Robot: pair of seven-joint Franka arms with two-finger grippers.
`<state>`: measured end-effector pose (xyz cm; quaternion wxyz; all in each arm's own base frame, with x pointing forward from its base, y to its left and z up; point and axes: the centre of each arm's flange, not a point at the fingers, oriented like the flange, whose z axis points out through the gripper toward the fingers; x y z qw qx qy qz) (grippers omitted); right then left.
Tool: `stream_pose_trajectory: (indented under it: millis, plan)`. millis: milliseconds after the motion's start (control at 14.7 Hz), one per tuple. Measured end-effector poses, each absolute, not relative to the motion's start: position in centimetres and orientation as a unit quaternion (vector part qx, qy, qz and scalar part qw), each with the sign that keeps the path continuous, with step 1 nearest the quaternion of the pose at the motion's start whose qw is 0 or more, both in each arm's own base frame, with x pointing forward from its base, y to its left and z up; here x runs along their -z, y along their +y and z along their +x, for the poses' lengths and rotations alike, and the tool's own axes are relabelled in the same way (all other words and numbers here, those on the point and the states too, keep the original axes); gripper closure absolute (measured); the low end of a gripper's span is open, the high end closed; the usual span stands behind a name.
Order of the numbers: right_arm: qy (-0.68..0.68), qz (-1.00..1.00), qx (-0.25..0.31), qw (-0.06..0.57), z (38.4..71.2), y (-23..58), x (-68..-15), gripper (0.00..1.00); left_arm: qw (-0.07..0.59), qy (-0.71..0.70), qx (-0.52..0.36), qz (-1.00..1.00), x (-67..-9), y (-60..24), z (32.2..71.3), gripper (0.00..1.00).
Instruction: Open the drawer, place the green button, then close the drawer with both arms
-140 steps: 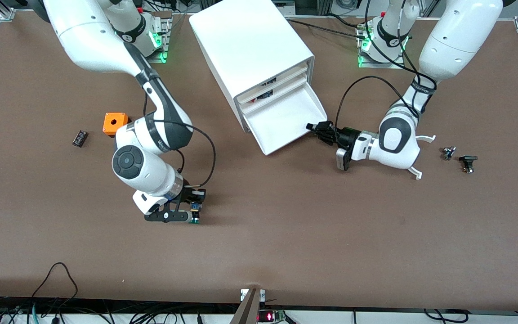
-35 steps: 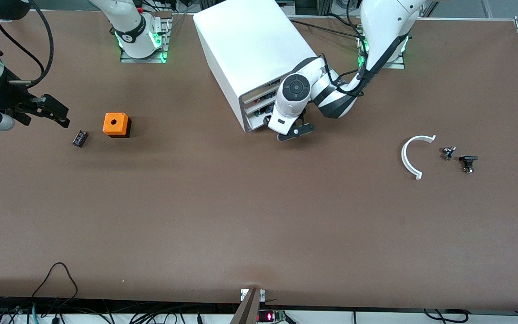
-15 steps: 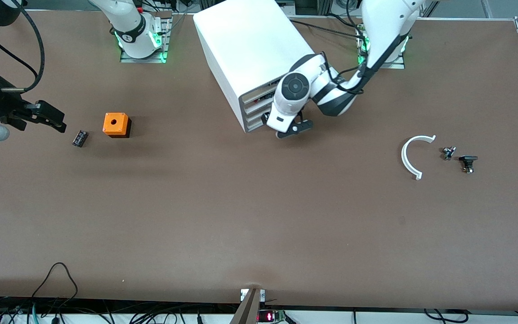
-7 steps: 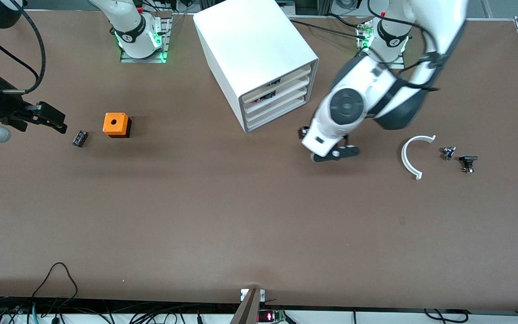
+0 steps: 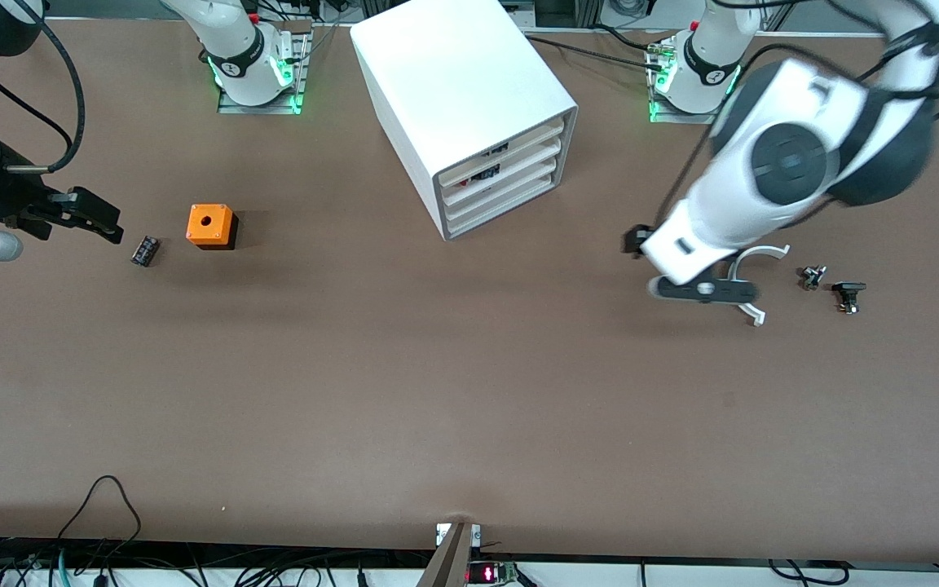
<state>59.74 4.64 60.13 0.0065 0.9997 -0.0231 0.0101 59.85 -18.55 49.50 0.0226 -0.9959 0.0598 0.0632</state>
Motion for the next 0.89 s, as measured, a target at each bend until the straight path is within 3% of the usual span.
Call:
stream_pose_trajectory:
  millis: [341,886]
  plan:
    - [-0.023,1.0,-0.007,0.007,59.9,4.6,-59.8,0.0,0.025,0.097,-0.018,-0.995,-56.1,-7.0,59.8,0.0]
    - [-0.023,1.0,-0.007,0.007,59.9,4.6,-59.8,0.0,0.017,0.074,0.017,-0.997,-59.3,-4.6,56.2,0.0]
